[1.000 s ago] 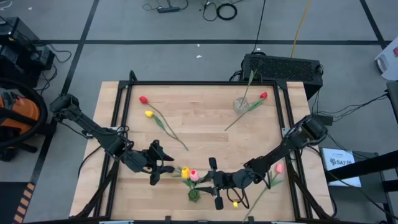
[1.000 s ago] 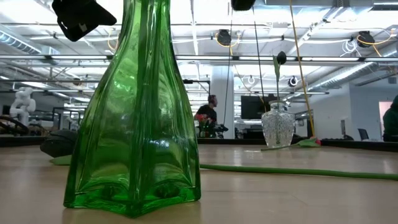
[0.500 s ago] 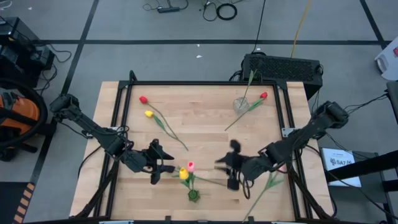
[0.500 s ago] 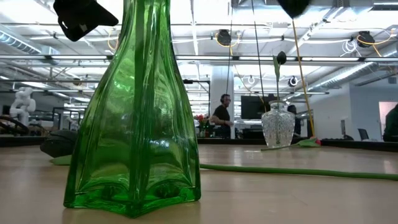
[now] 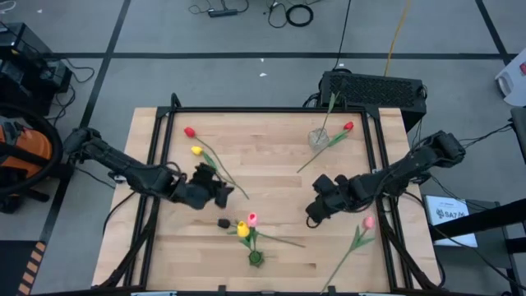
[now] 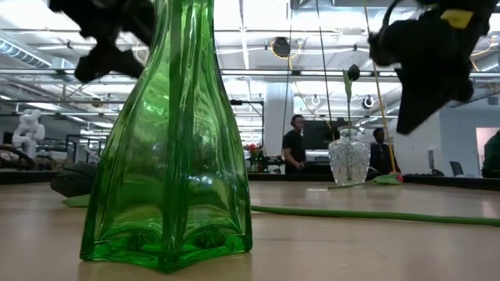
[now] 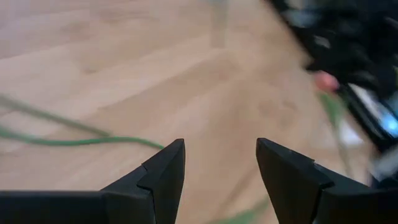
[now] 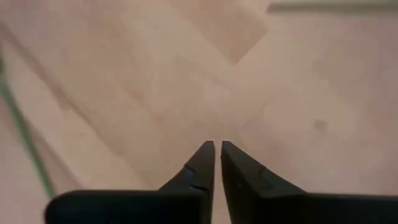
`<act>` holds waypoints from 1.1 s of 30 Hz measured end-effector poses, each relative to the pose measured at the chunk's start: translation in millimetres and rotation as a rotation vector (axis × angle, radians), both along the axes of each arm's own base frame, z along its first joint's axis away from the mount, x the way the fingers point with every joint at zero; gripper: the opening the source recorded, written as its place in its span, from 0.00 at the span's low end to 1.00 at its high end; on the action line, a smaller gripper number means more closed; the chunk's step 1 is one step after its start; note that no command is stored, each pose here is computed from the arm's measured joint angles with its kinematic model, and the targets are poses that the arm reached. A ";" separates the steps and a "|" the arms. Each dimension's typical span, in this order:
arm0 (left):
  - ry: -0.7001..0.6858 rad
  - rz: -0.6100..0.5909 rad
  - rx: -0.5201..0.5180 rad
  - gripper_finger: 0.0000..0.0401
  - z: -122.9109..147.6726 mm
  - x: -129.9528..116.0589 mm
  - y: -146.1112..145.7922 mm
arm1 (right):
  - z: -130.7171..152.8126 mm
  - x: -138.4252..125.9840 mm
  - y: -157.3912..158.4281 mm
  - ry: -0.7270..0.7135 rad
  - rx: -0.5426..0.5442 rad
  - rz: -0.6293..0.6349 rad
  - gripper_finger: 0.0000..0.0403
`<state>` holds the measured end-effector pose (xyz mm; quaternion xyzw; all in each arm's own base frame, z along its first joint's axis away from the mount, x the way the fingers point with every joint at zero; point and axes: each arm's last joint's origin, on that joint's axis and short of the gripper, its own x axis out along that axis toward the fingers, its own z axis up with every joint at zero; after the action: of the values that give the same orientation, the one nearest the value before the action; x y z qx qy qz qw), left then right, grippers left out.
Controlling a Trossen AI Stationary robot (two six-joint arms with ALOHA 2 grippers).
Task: Sort flowers into vase by color
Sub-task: Put the left red flower into the transparent vase
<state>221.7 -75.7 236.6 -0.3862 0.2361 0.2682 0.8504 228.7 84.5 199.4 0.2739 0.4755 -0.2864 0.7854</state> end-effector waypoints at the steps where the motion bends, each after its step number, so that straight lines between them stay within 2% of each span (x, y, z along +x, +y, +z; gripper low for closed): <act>1: 0.016 0.037 -0.018 0.51 -1.6 0.3 5.9 | -5.5 -0.9 -4.7 0.002 0.023 0.001 0.03; 3: 0.020 0.105 -0.043 0.51 -2.6 2.3 16.5 | -15.7 -4.6 -15.2 0.021 0.044 -0.005 0.01; 7: -0.002 0.241 -0.096 0.51 -2.9 6.3 36.7 | -17.6 -8.7 -36.8 0.000 0.073 -0.033 0.01; 12: -0.015 0.382 -0.129 0.51 -3.4 8.9 64.1 | -7.3 -12.9 -60.7 -0.036 0.060 -0.015 0.01; 16: -0.014 0.448 -0.164 0.51 -3.8 9.5 84.0 | -0.9 -12.6 -74.7 -0.068 0.033 0.019 0.00; 24: -0.029 0.594 -0.214 0.51 -4.9 6.0 111.3 | -3.4 -10.2 -87.4 -0.036 -0.031 0.094 0.00; 33: 0.056 0.807 -0.268 0.51 -13.1 -11.5 138.8 | -3.8 -9.9 -88.7 -0.012 -0.080 0.195 0.01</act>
<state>210.2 63.2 223.6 -0.5474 0.1220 0.5567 0.6128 218.8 -4.2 195.6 0.1965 0.4835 -0.2256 0.8226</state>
